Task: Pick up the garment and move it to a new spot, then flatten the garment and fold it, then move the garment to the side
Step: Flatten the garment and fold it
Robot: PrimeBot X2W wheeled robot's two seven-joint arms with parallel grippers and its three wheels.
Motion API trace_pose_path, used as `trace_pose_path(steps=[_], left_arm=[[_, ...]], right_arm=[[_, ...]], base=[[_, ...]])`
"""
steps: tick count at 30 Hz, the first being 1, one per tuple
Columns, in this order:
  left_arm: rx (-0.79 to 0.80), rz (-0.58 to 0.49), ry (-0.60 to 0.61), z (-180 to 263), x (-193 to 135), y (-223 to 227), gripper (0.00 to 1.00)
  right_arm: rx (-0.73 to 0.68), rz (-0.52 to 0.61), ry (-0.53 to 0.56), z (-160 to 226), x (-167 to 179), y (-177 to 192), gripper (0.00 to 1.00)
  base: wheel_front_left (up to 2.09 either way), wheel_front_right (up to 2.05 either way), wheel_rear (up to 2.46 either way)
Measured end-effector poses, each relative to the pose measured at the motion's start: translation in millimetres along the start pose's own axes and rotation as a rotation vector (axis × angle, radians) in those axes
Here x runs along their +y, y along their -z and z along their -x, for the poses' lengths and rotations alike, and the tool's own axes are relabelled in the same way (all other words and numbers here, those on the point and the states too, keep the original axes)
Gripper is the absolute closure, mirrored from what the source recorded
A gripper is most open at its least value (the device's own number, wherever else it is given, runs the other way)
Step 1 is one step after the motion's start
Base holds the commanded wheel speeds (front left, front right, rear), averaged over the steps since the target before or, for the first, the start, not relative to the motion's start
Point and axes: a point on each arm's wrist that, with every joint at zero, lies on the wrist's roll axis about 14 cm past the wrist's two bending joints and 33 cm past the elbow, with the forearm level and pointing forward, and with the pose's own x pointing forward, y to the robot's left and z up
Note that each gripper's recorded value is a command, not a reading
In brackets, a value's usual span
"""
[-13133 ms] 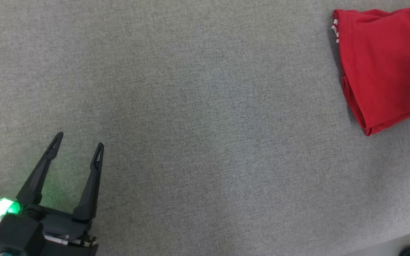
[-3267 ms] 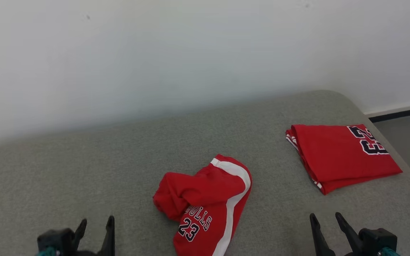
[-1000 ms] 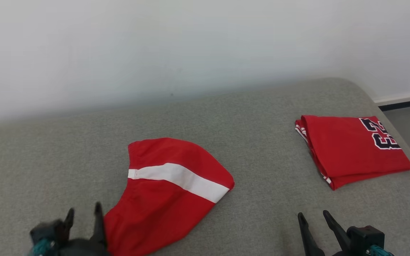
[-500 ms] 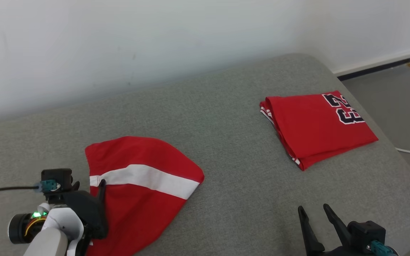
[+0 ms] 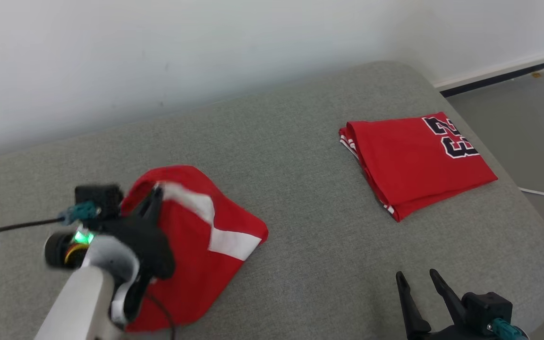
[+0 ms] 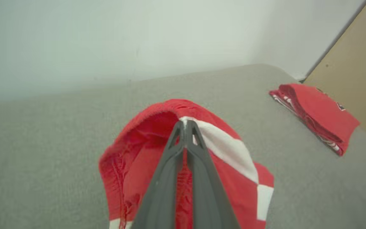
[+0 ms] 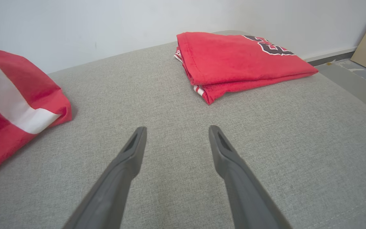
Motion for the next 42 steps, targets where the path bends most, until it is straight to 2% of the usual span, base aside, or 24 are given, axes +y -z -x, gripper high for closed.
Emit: trace_pose_path(steps=[3, 7, 9, 14, 18, 23, 26, 31, 34, 37, 42], left_arm=[[-0.217, 0.002, 0.081, 1.3, -34.6, -60.9, 1.00], [-0.463, 0.034, 0.191, 25.9, -76.1, -133.5, 1.00], [-0.538, 0.043, 0.209, 42.3, -83.4, -157.7, 1.00], [-0.595, 0.040, 0.162, 69.4, -77.5, -177.5, 1.00], [-0.441, 0.054, 0.035, 77.8, -44.8, -125.4, 1.00], [-0.116, 0.189, -0.121, 90.2, -6.9, 5.6, 1.00], [-0.027, 0.253, -0.206, 101.4, 12.8, 55.8, 1.00], [-0.015, 0.332, -0.282, 107.4, 27.9, 84.9, 1.00], [-0.020, 0.346, -0.306, 108.8, 34.6, 90.8, 1.00], [-0.038, 0.353, -0.306, 106.3, 36.9, 89.3, 1.00], [-0.056, 0.344, -0.299, 103.4, 39.6, 86.2, 1.00]], right_arm=[[-0.003, 0.003, -0.014, -1.5, 3.9, -1.0, 0.00], [-0.009, 0.002, -0.032, -2.7, 8.7, -2.9, 0.00], [-0.007, 0.003, -0.044, -3.4, 12.2, -2.7, 0.00], [-0.010, 0.006, -0.078, -6.2, 22.1, -3.6, 0.00], [-0.014, 0.012, -0.123, -10.3, 36.2, -5.4, 0.00], [-0.008, 0.022, -0.171, -15.6, 51.4, -5.9, 0.00], [-0.003, 0.040, -0.203, -19.3, 60.8, -7.5, 0.00], [0.002, 0.097, -0.267, -28.6, 77.3, -17.1, 0.00], [0.056, 0.108, -0.320, -34.6, 91.5, -16.9, 0.00], [0.115, 0.167, -0.357, -49.6, 98.7, -26.6, 0.00], [0.236, 0.249, -0.345, -86.8, 98.7, -48.4, 0.00]], base=[[0.00, 0.00, 0.00], [0.00, 0.00, 0.00], [0.00, 0.00, 0.00], [0.00, 0.00, 0.00], [0.00, 0.00, 0.00], [0.00, 0.00, 0.00], [0.00, 0.00, 0.00], [0.00, 0.00, 0.00], [0.00, 0.00, 0.00], [0.00, 0.00, 0.00], [0.00, 0.00, 0.00]])
